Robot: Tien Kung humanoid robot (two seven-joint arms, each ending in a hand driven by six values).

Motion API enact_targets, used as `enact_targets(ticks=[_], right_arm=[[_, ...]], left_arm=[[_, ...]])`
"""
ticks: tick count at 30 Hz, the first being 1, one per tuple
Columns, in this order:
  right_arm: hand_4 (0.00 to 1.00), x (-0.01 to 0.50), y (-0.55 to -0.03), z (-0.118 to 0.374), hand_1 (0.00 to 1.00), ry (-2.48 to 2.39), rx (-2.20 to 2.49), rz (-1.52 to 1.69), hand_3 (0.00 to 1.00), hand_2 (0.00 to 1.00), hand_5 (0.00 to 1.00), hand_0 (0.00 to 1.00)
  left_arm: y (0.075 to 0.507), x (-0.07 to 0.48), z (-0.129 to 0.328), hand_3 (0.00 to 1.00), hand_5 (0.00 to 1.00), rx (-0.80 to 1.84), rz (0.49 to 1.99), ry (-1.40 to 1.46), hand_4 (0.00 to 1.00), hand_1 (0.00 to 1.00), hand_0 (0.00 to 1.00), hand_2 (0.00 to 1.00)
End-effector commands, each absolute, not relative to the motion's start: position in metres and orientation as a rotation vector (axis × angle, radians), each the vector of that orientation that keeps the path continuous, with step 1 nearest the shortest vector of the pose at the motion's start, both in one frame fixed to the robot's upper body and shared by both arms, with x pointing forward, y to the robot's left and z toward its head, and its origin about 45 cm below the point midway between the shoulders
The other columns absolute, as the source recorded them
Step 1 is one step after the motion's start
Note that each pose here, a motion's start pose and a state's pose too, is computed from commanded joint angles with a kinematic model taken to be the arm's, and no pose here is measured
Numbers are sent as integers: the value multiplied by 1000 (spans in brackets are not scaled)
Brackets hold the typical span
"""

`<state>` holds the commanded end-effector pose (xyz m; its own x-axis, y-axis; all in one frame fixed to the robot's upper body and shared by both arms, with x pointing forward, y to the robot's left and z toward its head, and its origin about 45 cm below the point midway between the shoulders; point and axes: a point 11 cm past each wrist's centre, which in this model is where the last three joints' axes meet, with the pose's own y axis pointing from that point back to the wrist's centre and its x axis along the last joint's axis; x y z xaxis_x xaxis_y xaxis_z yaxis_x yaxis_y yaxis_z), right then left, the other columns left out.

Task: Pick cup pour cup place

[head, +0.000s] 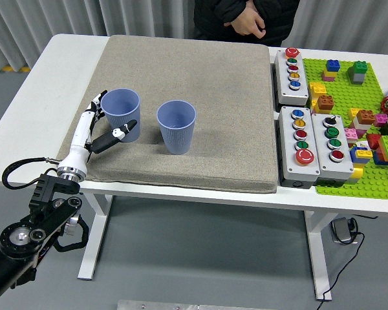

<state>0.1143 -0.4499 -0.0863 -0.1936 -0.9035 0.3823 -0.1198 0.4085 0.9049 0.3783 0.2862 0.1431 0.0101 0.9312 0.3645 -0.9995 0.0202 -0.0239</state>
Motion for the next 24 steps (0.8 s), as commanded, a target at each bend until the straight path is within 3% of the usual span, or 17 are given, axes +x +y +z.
enact_targets(ticks=[19, 20, 24], right_arm=[[51, 118, -452, -85, 692, -1624, 924, -927, 601, 635, 392, 702], [51, 118, -452, -85, 692, -1624, 923, -927, 600, 634, 394, 701], [51, 118, -452, -85, 692, -1625, 923, -927, 600, 634, 394, 701]], left_arm=[[305, 378, 204, 998, 554, 68, 1634, -318, 998, 949, 897, 998], [306, 378, 205, 996, 998, 51, 1639, -297, 763, 939, 896, 998], [306, 381, 211, 996, 998, 14, 1646, -270, 763, 939, 896, 998]])
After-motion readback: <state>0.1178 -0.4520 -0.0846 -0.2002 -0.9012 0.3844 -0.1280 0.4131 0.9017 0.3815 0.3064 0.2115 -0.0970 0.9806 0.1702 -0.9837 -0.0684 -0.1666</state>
